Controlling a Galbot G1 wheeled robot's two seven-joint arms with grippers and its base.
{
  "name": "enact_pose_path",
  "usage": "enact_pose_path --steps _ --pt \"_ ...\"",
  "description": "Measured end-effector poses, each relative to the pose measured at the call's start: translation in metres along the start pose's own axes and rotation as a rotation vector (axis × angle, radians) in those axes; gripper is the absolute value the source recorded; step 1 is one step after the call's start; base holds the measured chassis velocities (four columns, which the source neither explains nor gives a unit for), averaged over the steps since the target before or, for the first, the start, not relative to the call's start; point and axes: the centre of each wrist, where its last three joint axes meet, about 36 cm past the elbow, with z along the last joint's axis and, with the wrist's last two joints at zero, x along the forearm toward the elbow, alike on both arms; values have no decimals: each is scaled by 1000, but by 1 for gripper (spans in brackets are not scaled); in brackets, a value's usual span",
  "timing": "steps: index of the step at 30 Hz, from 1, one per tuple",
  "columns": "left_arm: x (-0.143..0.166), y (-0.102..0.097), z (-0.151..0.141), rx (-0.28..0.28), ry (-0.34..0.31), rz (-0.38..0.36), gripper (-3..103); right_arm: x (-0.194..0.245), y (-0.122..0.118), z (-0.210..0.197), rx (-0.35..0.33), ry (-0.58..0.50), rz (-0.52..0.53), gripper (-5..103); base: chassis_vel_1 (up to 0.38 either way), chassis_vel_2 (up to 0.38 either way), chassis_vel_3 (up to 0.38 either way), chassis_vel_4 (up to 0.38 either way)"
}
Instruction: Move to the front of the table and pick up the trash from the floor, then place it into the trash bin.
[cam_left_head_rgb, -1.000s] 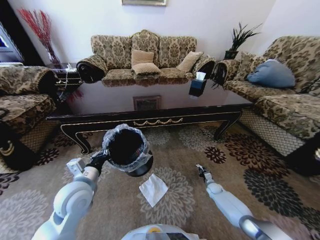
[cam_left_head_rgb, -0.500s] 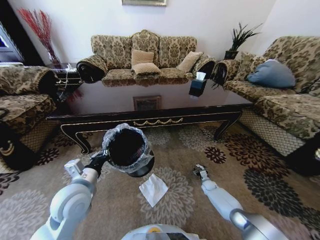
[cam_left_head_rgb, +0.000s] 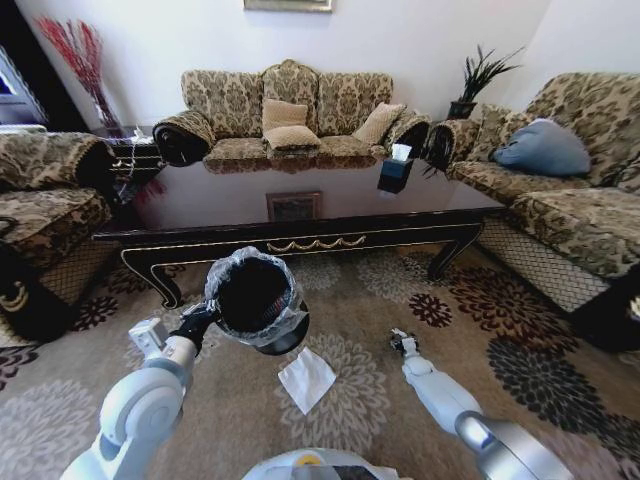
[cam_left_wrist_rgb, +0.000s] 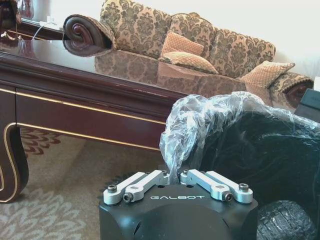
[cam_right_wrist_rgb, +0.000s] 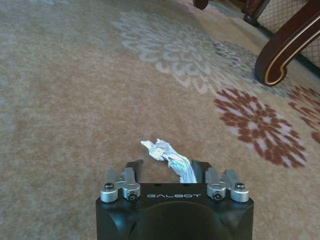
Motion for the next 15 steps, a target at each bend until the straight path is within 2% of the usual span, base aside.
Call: enact_pose_path --steps 4,6,9,10,12,15 --pt "0 0 0 -4 0 1 3 0 -1 1 9 1 -3 39 0 0 0 0" --pt "0 0 0 -5 0 1 3 0 -3 2 16 2 -1 39 0 0 0 0" --pt "0 0 0 -6 1 3 3 1 -15 8 33 7 14 22 0 0 0 0" --pt "0 0 0 -6 1 3 3 1 -15 8 33 7 14 22 0 0 0 0" --pt "0 -1 0 -5 3 7 3 2 -24 10 41 7 26 12 0 0 0 0" --pt "0 -1 0 -5 4 9 3 2 -32 11 46 4 38 7 0 0 0 0"
